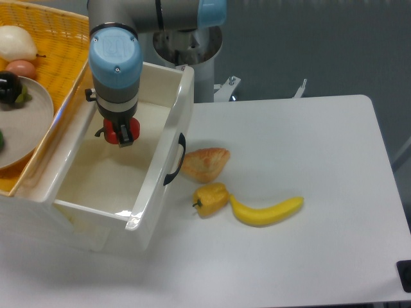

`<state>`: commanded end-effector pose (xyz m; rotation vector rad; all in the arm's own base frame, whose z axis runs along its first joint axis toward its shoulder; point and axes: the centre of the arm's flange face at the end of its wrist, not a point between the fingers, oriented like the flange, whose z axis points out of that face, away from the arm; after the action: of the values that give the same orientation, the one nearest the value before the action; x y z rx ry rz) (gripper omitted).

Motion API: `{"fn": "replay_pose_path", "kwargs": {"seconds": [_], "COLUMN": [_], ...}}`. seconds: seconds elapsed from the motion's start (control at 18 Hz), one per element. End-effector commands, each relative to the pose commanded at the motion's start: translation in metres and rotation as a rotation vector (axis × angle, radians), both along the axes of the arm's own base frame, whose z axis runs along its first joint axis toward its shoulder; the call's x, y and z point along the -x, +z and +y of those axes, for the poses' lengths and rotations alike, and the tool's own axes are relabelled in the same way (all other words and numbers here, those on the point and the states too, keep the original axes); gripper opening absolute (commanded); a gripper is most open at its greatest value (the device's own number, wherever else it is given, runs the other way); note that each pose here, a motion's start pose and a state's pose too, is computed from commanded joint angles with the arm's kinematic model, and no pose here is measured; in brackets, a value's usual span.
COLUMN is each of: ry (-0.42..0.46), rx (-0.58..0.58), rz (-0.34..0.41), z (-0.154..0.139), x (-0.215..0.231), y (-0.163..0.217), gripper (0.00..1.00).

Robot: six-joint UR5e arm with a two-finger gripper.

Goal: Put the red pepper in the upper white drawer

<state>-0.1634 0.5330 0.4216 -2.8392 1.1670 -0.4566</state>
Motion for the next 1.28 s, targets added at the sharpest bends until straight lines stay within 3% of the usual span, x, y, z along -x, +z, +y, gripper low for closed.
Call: {"fn": "replay_pose_path", "kwargs": {"seconds": [1.28], "ry": [0.000], "rx": [0.008], "rz": [-0.005], "z": [-0.0008], "x": [-0.0005], "y": [-0.0050], "gripper": [0.68]}}
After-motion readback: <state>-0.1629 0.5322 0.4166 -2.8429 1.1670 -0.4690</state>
